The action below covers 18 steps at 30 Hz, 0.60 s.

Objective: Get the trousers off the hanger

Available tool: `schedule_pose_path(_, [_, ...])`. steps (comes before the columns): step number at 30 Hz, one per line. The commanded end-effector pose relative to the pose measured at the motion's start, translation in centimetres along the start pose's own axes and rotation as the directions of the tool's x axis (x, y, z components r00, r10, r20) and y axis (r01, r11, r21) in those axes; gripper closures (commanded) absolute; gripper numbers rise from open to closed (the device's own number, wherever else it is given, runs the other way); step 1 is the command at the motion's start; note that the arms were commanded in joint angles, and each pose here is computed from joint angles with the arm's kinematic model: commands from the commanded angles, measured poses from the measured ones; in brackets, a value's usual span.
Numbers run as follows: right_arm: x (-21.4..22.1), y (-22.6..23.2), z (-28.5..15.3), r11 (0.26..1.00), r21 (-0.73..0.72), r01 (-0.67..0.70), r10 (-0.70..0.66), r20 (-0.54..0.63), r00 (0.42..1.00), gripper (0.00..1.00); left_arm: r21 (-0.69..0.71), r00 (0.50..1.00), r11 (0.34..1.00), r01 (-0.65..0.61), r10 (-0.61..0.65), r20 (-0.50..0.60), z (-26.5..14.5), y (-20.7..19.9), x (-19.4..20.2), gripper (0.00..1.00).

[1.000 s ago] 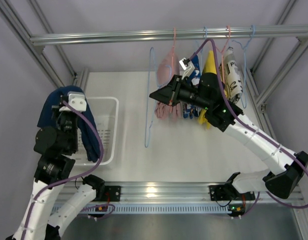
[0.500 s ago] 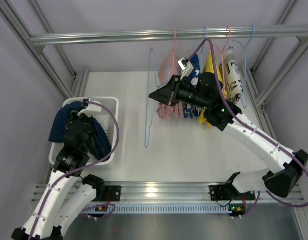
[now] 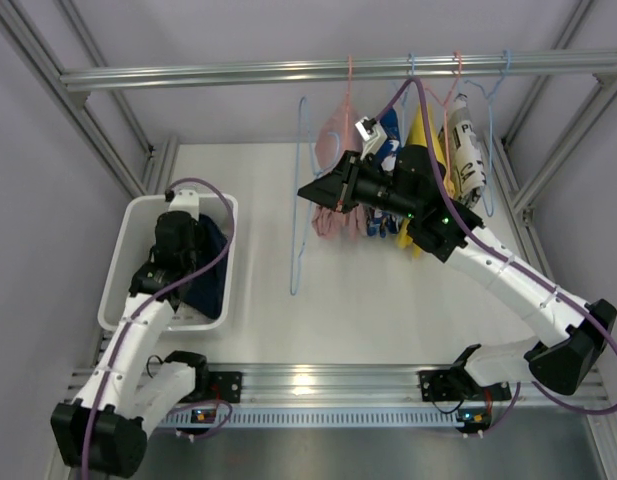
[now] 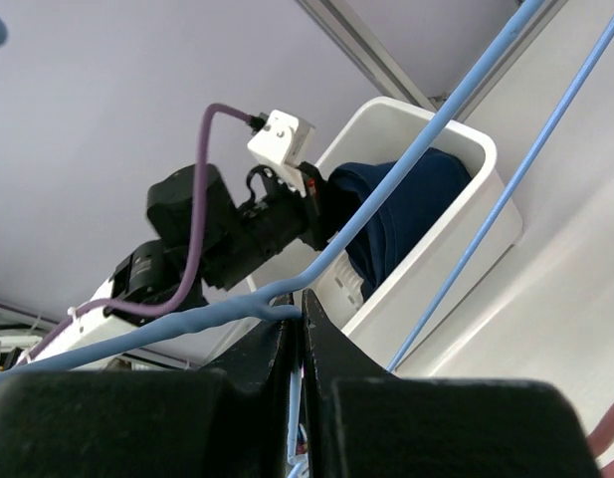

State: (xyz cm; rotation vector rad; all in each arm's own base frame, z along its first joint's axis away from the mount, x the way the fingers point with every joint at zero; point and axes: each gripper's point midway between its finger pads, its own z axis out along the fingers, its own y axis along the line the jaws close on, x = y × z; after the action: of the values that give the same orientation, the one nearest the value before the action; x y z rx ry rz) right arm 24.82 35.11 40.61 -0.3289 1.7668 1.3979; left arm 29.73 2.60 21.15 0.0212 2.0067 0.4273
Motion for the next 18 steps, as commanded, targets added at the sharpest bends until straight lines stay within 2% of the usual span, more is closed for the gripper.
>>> schedule_pose_path(1, [-2.9, 2.3, -1.1, 0.997, -0.055, 0.063, -0.058, 0.081, 0.995, 1.00, 0.045, 0.964, 0.968, 0.247, -0.241, -0.114, 1.0, -0.8, 2.3, 1.00])
schedule_pose_path(3, [-2.9, 2.4, -1.1, 0.996, -0.059, 0.062, -0.057, 0.085, 0.995, 1.00, 0.029, 0.935, 0.943, 0.330, -0.323, -0.150, 1.5, 0.4, 3.4, 1.00])
schedule_pose_path(4, [-2.8, 2.4, -1.2, 0.996, -0.059, 0.060, -0.055, 0.083, 0.995, 1.00, 0.116, 0.918, 0.917, 0.381, -0.360, -0.165, 1.3, -0.9, 3.2, 0.99])
schedule_pose_path(5, [-2.8, 2.4, -1.2, 0.997, -0.060, 0.057, -0.052, 0.082, 0.995, 1.00, 0.129, 0.907, 0.901, 0.415, -0.398, -0.141, 1.0, -0.2, 2.8, 0.98])
schedule_pose_path(7, [-2.7, 2.3, -1.2, 0.997, -0.060, 0.055, -0.050, 0.080, 0.996, 1.00, 0.196, 0.904, 0.883, 0.427, -0.414, -0.107, 0.4, -0.8, 1.5, 0.90])
schedule_pose_path(8, [-2.7, 2.4, -1.3, 0.997, -0.060, 0.054, -0.049, 0.082, 0.995, 1.00, 0.224, 0.906, 0.878, 0.423, -0.417, -0.077, -0.2, -0.8, 0.6, 0.72])
schedule_pose_path(10, [-2.7, 2.4, -1.3, 0.997, -0.060, 0.053, -0.049, 0.080, 0.996, 1.00, 0.243, 0.909, 0.878, 0.413, -0.416, -0.044, -1.2, -0.5, -0.8, 0.46])
schedule_pose_path(11, [-2.7, 2.5, -1.4, 0.997, -0.062, 0.052, -0.046, 0.082, 0.996, 1.00, 0.253, 0.910, 0.879, 0.405, -0.414, -0.019, -2.0, -0.3, -1.4, 0.28])
schedule_pose_path(13, [-2.8, 2.5, -1.4, 0.997, -0.063, 0.044, -0.039, 0.084, 0.996, 1.00, 0.275, 0.909, 0.877, 0.394, -0.416, 0.025, -3.4, 0.3, -3.3, 0.17])
schedule_pose_path(15, [-2.6, 2.3, -1.2, 0.998, -0.058, 0.025, -0.020, 0.080, 0.997, 1.00, 0.291, 0.905, 0.877, 0.383, -0.419, 0.072, -4.9, 0.8, -5.0, 0.11])
schedule_pose_path(16, [-2.7, 2.3, -1.2, 0.998, -0.055, 0.020, -0.016, 0.083, 0.996, 1.00, 0.304, 0.895, 0.873, 0.381, -0.431, 0.118, -6.3, 1.6, -7.3, 0.11])
schedule_pose_path(18, [-2.4, 1.9, -1.1, 0.999, -0.043, -0.006, 0.009, 0.078, 0.997, 1.00, 0.340, 0.895, 0.862, 0.377, -0.433, 0.105, -7.8, 1.5, -8.4, 0.11])
